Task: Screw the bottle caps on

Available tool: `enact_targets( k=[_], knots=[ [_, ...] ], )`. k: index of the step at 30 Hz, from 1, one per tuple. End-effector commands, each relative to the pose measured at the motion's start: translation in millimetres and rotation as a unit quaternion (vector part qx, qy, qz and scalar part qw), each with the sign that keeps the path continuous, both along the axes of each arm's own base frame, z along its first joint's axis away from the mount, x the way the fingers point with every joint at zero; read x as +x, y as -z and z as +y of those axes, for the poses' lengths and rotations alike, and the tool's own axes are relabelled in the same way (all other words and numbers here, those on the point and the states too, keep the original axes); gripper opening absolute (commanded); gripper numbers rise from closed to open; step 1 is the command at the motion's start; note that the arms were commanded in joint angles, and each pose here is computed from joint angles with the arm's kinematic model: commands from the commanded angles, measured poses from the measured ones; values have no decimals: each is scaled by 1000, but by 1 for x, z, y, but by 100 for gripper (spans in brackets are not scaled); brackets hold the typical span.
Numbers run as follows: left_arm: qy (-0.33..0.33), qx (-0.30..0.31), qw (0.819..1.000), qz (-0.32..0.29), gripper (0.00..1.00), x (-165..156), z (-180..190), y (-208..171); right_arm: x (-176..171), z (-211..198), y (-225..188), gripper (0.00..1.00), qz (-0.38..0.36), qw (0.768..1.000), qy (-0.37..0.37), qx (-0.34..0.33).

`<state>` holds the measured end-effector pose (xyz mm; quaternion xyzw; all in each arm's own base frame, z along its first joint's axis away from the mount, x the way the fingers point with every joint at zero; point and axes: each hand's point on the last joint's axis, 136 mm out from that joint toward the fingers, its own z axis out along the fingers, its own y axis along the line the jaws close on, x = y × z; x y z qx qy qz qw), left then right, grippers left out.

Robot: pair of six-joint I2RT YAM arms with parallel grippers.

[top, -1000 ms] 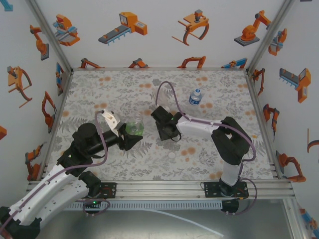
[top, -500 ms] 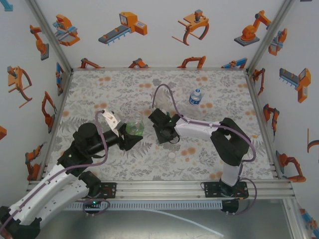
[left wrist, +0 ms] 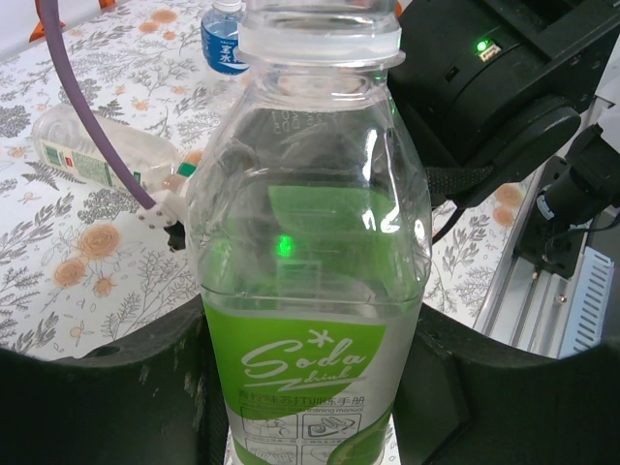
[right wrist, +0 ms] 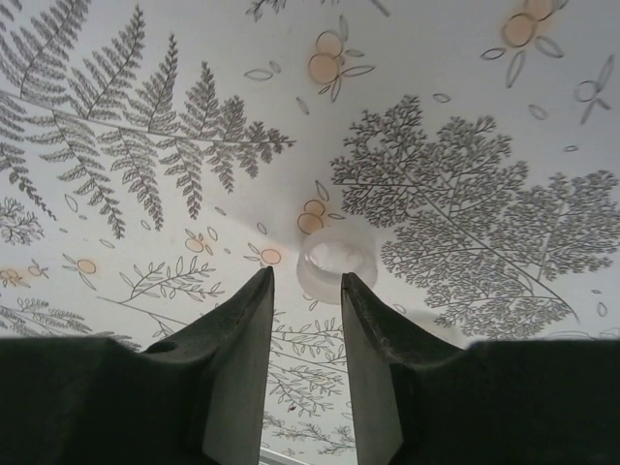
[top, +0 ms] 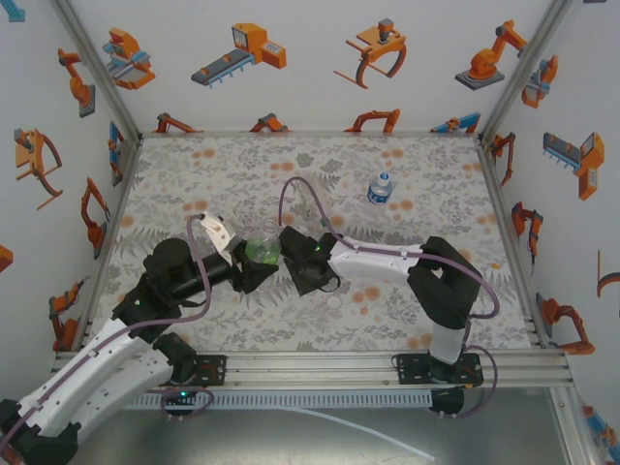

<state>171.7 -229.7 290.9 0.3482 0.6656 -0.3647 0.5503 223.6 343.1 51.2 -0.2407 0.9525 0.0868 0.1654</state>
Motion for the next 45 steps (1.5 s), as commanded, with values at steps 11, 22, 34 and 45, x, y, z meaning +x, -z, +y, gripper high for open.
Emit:
enact_targets(
  k=[11, 22, 34, 45],
  knots=[
    [-5, -14, 1000, -1, 7, 0, 2, -6, 8, -4, 0, 39, -13, 1000, 17, -13],
    [-7, -12, 1000, -1, 7, 1, 2, -4, 9, -5, 6, 42, -14, 999, 15, -24],
    [-7, -12, 1000, 0, 7, 2, 0, -3, 7, -3, 15, 41, -5, 1000, 14, -23],
    [-8, -10, 1000, 1, 7, 3, -1, -3, 5, -4, 24, 34, 3, 1000, 20, -15]
  ],
)
